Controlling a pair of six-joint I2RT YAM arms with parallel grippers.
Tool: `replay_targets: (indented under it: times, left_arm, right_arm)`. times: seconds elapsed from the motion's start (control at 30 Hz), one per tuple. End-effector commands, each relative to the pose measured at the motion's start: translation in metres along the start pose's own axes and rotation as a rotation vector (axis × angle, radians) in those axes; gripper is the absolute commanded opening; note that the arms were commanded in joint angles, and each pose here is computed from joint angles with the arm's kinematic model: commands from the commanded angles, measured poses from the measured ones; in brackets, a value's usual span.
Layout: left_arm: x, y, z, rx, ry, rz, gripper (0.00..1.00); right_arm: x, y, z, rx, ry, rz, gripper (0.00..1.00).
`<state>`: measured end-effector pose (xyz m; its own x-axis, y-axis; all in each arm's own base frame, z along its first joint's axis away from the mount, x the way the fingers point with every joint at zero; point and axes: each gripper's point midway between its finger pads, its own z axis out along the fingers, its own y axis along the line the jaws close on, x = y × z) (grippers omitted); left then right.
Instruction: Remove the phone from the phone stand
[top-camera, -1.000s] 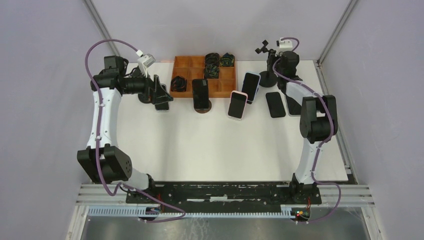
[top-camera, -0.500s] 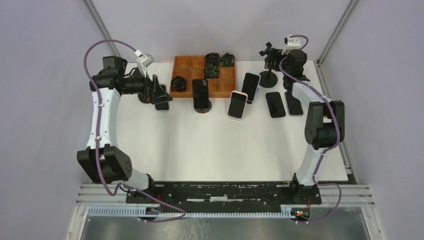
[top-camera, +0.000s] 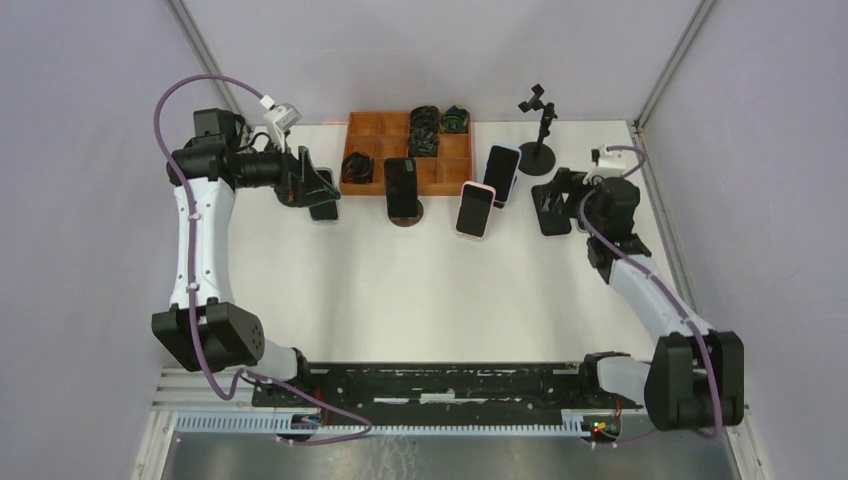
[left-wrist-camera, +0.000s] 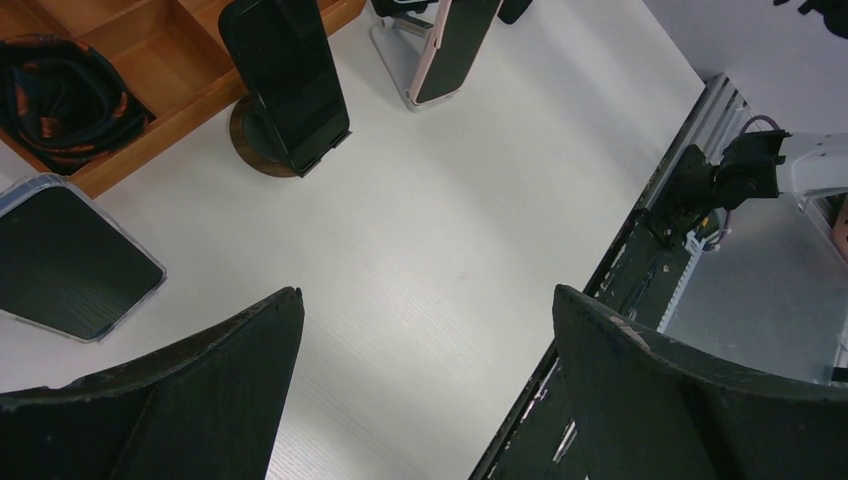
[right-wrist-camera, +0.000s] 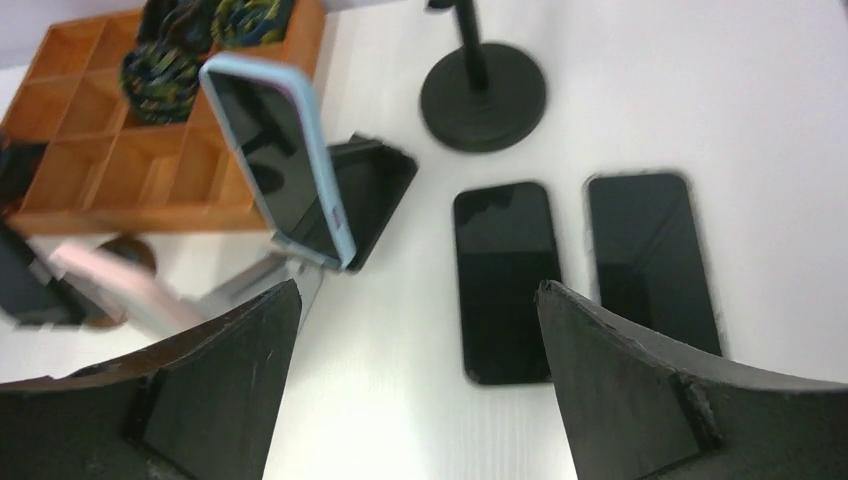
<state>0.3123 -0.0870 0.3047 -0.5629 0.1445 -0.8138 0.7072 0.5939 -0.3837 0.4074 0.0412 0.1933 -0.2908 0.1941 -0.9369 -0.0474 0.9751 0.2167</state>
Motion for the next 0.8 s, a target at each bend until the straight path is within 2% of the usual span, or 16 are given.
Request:
replay_targets:
  times: [0.0,0.1,0.23,0.3,0.4,0.77]
  left_arm:
    - [-0.009,-0.014,-0.014,-0.015,-0.021,0.060,1.00]
    - [-0.008,-0.015,-0.016,-0.024,-0.020,0.059,1.00]
    - [-0.010,-0.015,-0.019,-0.042,-0.024,0.062,1.00]
    - [-0.012,-0.016,-0.021,-0.044,-0.030,0.065,1.00]
    - [-0.013,-0.017,-0.021,-0.044,-0.034,0.069,1.00]
    - [-0.015,-0.017,-0.021,-0.037,-0.036,0.067,1.00]
  right_arm:
    - [0.021,0.043,-0.033,-0.196,0.007,0.019,0.95]
    - [0.041,0.087,-0.049,-0.413,0.051,-0.016,0.96]
    - [0.062,0.115,-0.045,-0.531,0.157,-0.058,0.96]
    - [0.061,0.130,-0.044,-0.589,0.159,-0.066,0.96]
    - [0.061,0.141,-0.034,-0.613,0.160,-0.080,0.96]
    - [0.064,0.158,0.021,-0.619,0.163,-0.073,0.84]
